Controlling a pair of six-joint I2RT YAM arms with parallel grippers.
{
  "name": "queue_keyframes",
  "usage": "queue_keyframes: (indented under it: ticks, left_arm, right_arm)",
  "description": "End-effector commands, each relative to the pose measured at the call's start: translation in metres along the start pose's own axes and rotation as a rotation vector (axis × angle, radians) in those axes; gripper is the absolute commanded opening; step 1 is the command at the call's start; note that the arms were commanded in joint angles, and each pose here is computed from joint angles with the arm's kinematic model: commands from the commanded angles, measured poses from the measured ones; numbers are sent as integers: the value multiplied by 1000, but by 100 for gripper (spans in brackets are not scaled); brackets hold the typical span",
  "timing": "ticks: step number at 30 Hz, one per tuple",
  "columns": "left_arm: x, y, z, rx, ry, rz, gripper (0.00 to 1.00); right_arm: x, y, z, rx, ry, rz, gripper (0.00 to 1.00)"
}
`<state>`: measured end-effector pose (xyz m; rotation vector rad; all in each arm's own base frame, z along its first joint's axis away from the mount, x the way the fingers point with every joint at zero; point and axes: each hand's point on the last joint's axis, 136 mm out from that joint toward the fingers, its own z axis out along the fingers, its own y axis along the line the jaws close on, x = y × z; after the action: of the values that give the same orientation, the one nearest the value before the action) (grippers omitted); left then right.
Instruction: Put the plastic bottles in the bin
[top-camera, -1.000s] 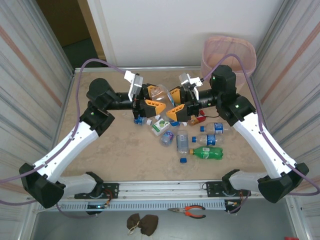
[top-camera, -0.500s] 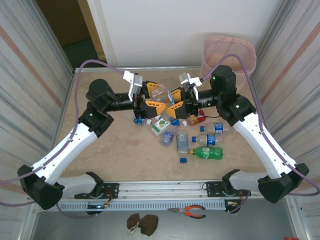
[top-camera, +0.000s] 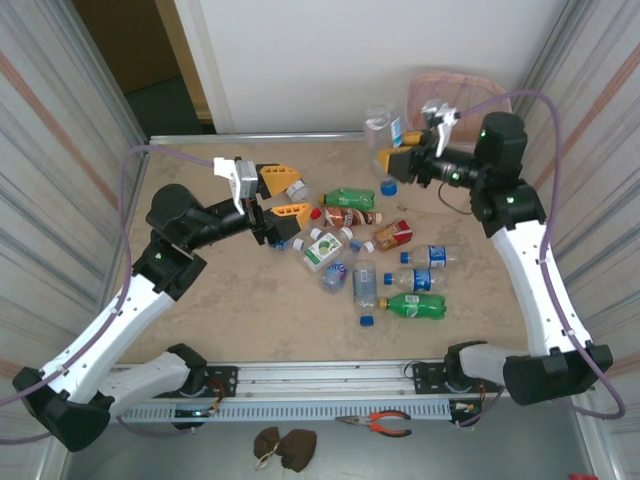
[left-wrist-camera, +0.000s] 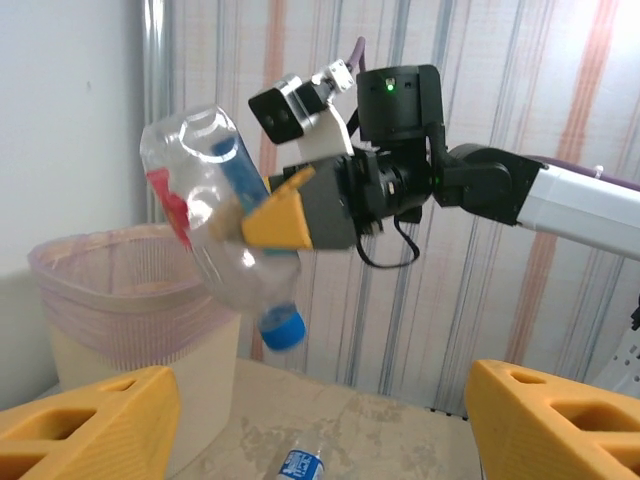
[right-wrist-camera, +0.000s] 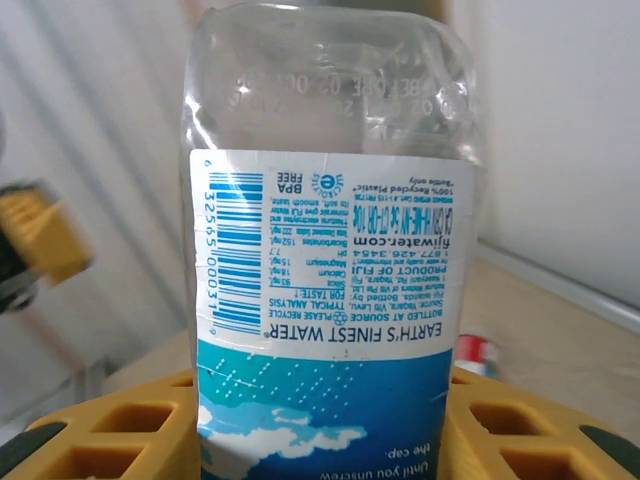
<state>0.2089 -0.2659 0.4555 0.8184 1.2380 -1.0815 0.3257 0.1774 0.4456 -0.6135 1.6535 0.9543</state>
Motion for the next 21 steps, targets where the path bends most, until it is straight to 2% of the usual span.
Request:
queue_keyframes:
  ticks: [1,6,10,15,21]
  left_arm:
    - [2,5,-3,-33,-1,16,76]
    - [6,6,-4,-35,5,10,76]
    - [10,7,-5,-40,13,6,76]
    - [13,10,-7,-60,19,-5,76]
    - [20,11,-8,-66,21,-28,75]
  right_arm:
    - [-32,-49,-16,188,-94,102,43]
    - [-55,-126,-39,397,-174,212,42]
    - [-64,-180,-51,544,-190,262,42]
    - [-64,-231,-49,670,-154,283,41]
    - [-35,-275,-24,694,-31,376,37]
